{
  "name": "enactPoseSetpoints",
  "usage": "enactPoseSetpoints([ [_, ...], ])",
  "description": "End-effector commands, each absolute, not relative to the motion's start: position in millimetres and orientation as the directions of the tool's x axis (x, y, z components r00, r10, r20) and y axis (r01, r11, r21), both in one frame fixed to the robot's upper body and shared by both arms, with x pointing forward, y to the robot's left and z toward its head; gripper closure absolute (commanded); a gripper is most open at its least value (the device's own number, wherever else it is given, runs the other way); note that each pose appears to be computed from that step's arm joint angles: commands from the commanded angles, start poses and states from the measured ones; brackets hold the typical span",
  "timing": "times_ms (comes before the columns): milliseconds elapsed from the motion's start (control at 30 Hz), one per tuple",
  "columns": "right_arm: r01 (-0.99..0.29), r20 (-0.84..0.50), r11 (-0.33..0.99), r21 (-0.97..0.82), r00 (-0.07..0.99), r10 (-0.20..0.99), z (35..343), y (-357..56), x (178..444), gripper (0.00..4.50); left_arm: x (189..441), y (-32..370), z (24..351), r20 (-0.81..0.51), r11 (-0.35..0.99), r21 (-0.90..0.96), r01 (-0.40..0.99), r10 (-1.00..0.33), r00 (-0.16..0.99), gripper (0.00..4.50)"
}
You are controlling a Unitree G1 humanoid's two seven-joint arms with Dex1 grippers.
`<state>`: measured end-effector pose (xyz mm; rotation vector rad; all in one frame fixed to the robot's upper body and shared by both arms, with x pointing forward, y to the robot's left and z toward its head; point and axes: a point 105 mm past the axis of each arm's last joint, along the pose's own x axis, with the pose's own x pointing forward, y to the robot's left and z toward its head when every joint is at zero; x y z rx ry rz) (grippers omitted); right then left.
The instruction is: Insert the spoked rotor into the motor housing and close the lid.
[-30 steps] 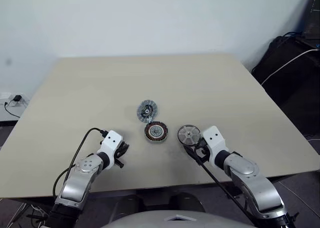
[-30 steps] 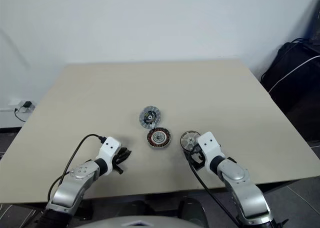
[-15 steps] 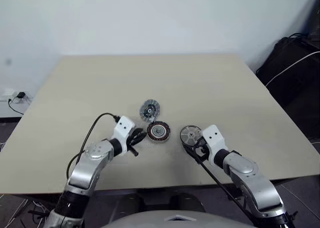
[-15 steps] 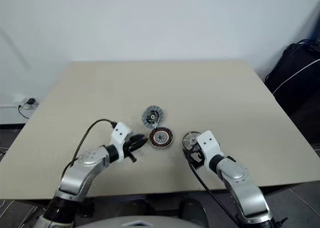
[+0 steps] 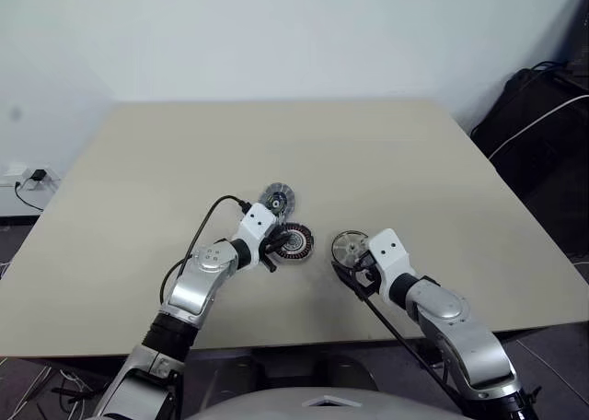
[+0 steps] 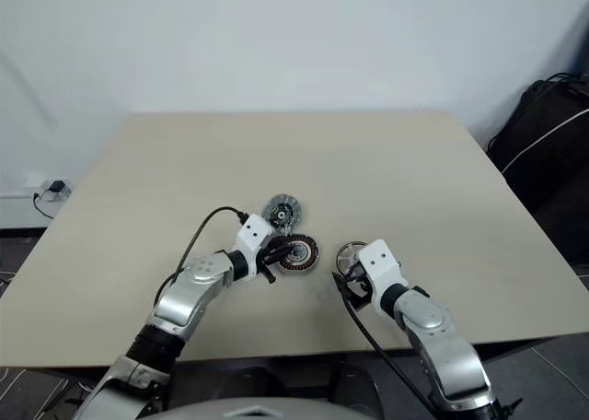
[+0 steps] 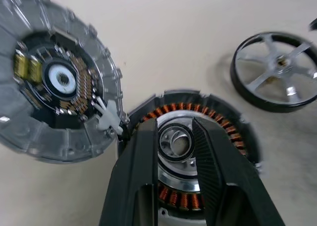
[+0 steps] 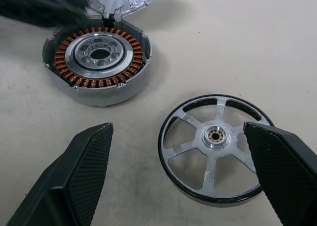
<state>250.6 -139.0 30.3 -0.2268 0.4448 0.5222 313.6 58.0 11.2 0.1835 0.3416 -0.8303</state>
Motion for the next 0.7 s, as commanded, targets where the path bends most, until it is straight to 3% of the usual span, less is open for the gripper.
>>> enactPoseSetpoints([
  [33,-0.525,-0.397,0.841,-0.130,0.805,0.441,47.9,-134.8,256.8,0.00,321.8,46.3,21.2,-0.321,0.643,0.062,0.764,-0.712,0.625,3.83],
  [700,-0.527,-0.388,0.841,-0.121,0.805,0.448,47.5,-129.4,256.6,0.00,322.3,28.2,1.5,-0.356,0.630,0.018,0.776,-0.721,0.594,3.83],
])
